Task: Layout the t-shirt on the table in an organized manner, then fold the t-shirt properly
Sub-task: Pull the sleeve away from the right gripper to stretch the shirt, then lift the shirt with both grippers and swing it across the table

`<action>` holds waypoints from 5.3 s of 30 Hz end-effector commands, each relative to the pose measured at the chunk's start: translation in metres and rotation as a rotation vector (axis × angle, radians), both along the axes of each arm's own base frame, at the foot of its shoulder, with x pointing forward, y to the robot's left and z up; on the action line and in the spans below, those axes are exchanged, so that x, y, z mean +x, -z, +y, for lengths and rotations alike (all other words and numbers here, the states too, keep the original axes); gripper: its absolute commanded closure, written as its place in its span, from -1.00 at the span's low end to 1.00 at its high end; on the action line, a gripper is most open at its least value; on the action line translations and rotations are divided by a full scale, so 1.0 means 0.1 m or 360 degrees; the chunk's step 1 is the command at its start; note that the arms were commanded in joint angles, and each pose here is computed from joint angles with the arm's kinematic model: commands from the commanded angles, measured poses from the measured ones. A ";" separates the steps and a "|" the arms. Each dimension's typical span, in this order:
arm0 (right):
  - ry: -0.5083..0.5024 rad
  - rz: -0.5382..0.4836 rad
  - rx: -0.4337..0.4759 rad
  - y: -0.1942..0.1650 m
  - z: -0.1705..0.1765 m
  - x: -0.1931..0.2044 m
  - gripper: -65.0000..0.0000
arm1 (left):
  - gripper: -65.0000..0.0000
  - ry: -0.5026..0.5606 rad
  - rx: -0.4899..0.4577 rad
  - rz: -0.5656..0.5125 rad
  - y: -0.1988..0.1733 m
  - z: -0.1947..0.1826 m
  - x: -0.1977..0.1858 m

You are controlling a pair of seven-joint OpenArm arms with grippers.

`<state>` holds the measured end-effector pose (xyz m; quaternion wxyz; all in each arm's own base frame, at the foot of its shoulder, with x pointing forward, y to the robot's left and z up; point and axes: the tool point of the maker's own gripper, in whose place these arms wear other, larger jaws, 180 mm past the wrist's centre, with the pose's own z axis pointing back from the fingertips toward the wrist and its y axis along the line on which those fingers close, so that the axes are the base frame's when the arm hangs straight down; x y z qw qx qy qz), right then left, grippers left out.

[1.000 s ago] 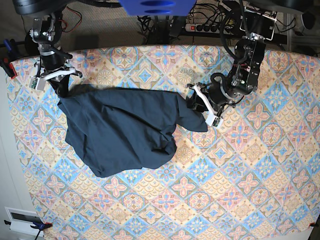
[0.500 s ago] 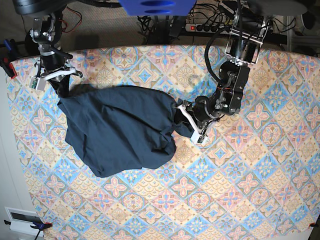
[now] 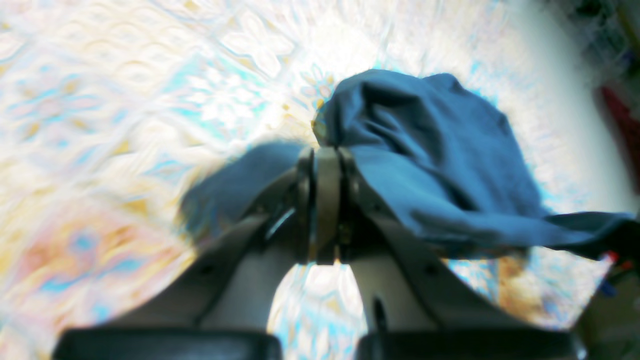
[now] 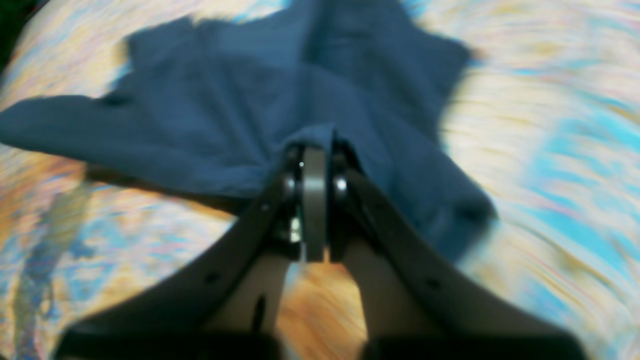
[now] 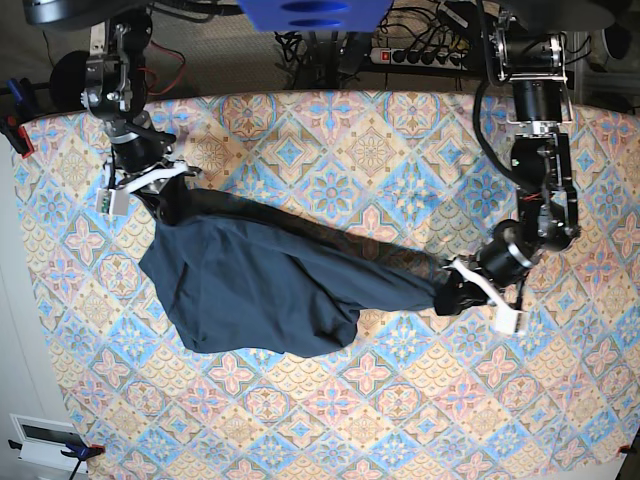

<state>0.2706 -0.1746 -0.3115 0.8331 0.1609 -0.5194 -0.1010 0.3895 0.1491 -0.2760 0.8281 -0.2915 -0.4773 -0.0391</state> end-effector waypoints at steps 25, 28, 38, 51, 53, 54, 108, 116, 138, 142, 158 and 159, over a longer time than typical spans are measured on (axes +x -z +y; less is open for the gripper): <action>-0.0174 -0.0374 -0.0207 -0.55 0.36 1.29 1.00 | 0.73 0.0025 0.0381 0.0085 0.21 0.45 -0.50; -0.0127 -0.0337 -0.0272 -0.48 0.12 1.22 1.00 | 0.43 0.0163 0.0551 0.0125 0.46 0.12 -0.52; -0.0077 -0.0456 -0.0362 -0.73 -0.12 1.17 1.00 | 0.23 0.0113 0.0427 0.0281 0.99 -0.19 -0.49; -0.0028 -0.0486 -0.0365 -0.81 -0.23 1.17 1.00 | 0.23 0.0024 0.0720 0.0168 0.85 0.27 -0.36; -0.0015 -0.0482 -0.0369 -0.81 -0.26 1.13 1.00 | 0.23 0.0105 0.0917 0.0133 0.85 0.30 -0.39; -0.0010 -0.0469 -0.0370 -0.78 -0.28 1.10 1.00 | 0.23 0.0154 0.0978 0.0108 0.88 0.25 -0.40; 0.0002 -0.0480 -0.0193 -0.82 -0.26 1.09 1.00 | 0.62 -0.0170 0.1243 -0.0313 -0.21 0.65 0.45; -0.0001 -0.0482 -0.0193 -0.82 -0.25 1.09 1.00 | 0.29 0.0107 0.1282 -0.0083 0.51 0.32 0.36; 0.0007 -0.0484 -0.0189 -0.83 -0.26 1.09 1.00 | 0.33 0.0128 0.1033 0.0044 1.17 -0.03 0.83; 0.0002 -0.0500 -0.0190 -0.86 -0.25 1.09 1.00 | 1.00 0.0146 0.1025 -0.0052 1.08 -0.11 0.95; 0.0007 -0.0506 -0.0197 -0.88 -0.27 1.11 1.00 | 1.00 -0.0365 0.0934 -0.0646 -1.01 0.50 1.35; 0.0010 -0.0497 -0.0197 -0.86 -0.28 1.11 1.00 | 1.00 -0.0411 0.0941 -0.0689 -1.17 0.61 1.32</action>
